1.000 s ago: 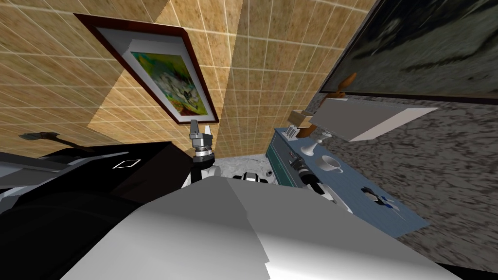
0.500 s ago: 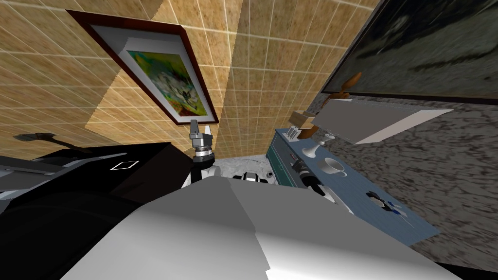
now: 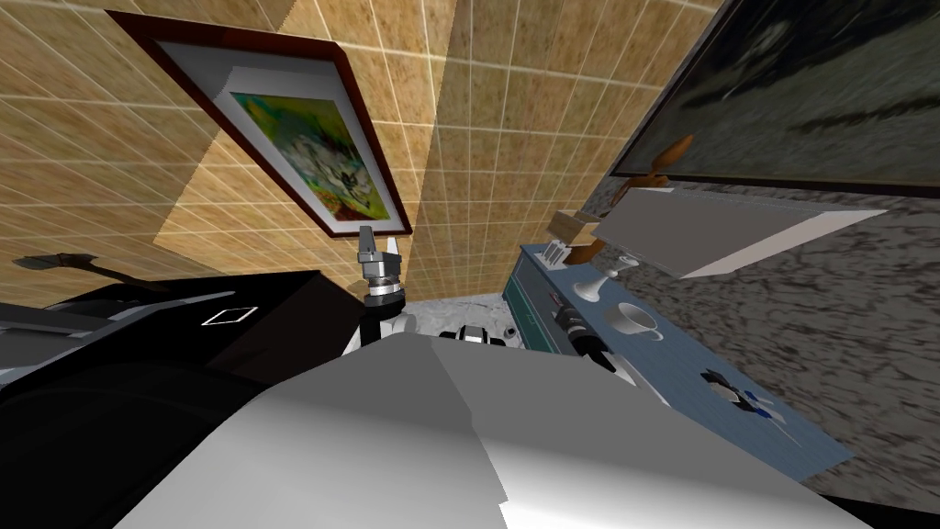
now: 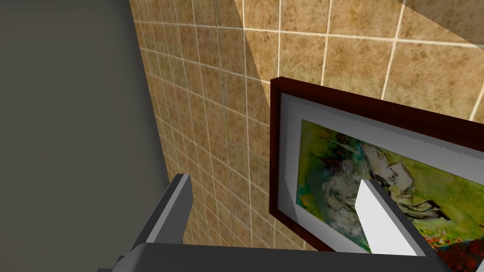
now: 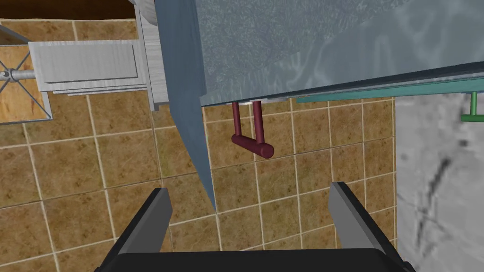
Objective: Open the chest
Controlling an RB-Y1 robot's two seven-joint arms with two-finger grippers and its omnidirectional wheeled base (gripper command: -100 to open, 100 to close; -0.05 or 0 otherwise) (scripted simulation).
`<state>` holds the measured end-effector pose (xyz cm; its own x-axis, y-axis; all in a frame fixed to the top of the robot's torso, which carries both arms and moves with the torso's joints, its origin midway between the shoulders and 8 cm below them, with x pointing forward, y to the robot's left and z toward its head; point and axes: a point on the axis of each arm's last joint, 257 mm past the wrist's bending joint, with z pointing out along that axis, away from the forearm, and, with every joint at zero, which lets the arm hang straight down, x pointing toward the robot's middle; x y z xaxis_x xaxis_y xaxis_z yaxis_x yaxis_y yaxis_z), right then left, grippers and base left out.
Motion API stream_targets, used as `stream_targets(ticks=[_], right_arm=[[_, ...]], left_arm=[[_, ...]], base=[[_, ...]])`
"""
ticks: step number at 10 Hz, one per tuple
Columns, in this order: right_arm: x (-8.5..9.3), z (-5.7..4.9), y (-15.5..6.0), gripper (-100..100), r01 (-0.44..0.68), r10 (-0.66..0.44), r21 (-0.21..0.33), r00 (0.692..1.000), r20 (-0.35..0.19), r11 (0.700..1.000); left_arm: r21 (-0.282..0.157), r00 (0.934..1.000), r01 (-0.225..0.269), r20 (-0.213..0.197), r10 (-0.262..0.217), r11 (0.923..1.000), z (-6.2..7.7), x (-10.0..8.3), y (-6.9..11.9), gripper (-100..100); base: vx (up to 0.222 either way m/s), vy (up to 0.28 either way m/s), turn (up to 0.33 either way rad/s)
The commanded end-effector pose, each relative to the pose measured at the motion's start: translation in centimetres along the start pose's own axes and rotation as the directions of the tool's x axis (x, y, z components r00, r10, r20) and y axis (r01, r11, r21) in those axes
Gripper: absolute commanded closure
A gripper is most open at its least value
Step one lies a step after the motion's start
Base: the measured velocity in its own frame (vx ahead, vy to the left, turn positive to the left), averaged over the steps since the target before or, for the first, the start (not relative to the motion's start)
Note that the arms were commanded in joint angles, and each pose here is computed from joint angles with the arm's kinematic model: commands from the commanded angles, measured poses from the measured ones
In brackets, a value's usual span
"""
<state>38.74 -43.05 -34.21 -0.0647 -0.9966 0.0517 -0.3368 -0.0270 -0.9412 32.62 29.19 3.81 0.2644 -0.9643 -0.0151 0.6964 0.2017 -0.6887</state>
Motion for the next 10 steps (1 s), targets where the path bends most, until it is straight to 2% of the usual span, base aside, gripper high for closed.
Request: stream_targets(ticks=[1,3,8,9,10], right_arm=[[0.5,-0.3,0.8,-100,0.063,-0.063,-0.022,0.998,-0.011,0.998],[1.3,-0.7,2.0,-100,0.135,-0.136,-0.053,0.99,-0.022,0.989],[2.2,-1.2,3.4,-100,0.228,-0.231,-0.091,0.973,-0.028,0.969],[2.1,-1.2,3.3,-100,0.215,-0.218,-0.087,0.976,-0.028,0.973],[3.9,0.0,2.7,-100,0.07,-0.077,-0.068,0.992,-0.102,0.995]], left_arm=[[0.0,1.0,0.0,0.0,0.0,1.0,0.0,0.0,0.0,0],[0.0,1.0,0.0,0.0,0.0,1.0,0.0,0.0,0.0,0],[0.0,1.0,0.0,0.0,0.0,1.0,0.0,0.0,0.0,0],[0.0,1.0,0.0,0.0,0.0,1.0,0.0,0.0,0.0,0],[0.0,1.0,0.0,0.0,0.0,1.0,0.0,0.0,0.0,0]], base=[[0.031,0.0,0.0],[0.043,0.0,-0.001],[0.03,0.002,-0.003],[0.012,0.0,-0.001],[-0.072,-0.054,-0.022]])
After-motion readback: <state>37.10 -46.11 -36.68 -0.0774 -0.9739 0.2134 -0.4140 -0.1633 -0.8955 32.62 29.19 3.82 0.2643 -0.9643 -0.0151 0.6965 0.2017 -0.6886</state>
